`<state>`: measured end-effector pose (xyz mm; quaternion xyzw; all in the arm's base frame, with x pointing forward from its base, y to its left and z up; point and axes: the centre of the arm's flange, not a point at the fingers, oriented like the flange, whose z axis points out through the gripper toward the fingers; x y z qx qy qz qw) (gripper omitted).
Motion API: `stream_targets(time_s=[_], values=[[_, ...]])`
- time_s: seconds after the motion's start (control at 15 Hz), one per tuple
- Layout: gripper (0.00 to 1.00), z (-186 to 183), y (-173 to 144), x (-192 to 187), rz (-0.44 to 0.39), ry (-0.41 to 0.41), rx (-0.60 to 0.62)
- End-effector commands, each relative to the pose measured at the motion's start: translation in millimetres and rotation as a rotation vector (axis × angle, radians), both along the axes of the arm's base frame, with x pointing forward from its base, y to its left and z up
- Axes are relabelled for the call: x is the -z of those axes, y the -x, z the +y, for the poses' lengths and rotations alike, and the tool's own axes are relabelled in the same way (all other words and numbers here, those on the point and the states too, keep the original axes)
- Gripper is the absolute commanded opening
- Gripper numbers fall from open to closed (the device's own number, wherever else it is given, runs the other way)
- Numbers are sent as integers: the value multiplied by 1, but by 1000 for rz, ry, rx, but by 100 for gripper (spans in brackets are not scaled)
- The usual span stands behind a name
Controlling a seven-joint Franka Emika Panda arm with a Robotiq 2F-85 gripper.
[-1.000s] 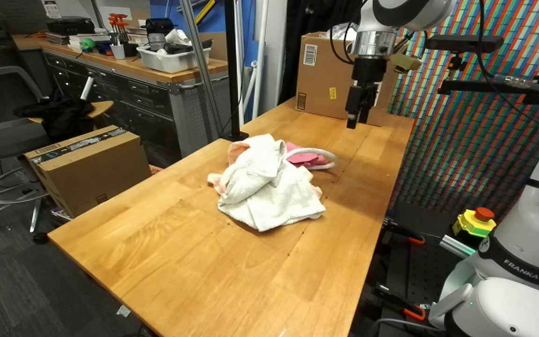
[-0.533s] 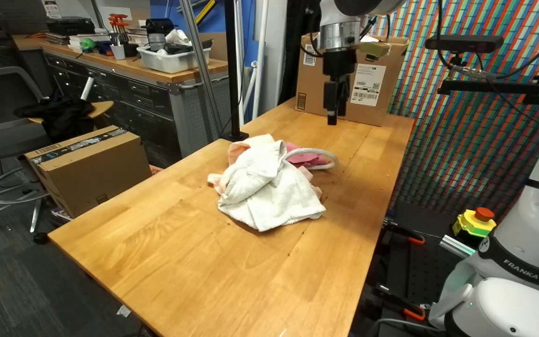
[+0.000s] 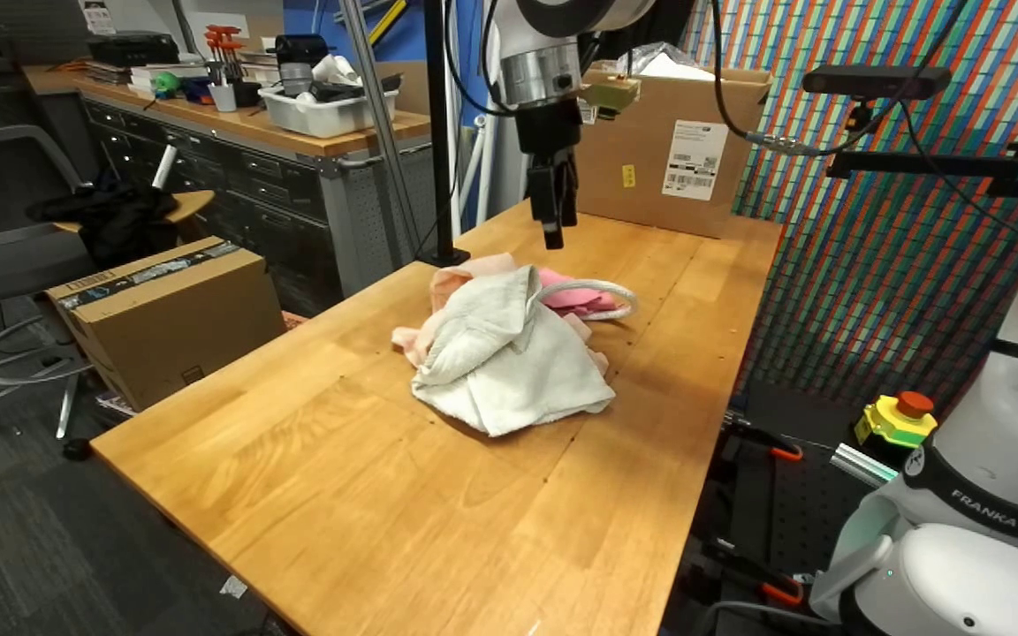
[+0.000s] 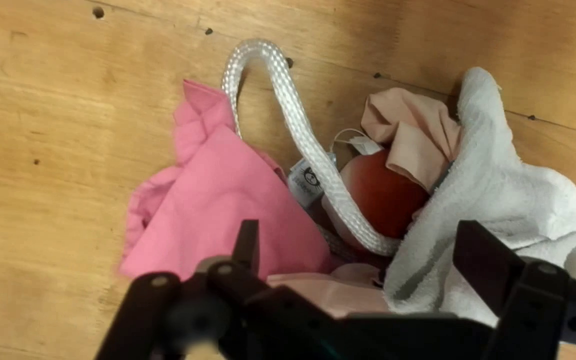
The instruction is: Separate the clothes, rope and plush toy on the table
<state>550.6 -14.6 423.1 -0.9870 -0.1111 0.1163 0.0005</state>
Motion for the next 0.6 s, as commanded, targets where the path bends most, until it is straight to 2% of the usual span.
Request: stream_targets(time_s=[0.0,0.53], values=[[100,22,-38,-6,34,9,-45],[100,53,-72,18,68,-12,-102]])
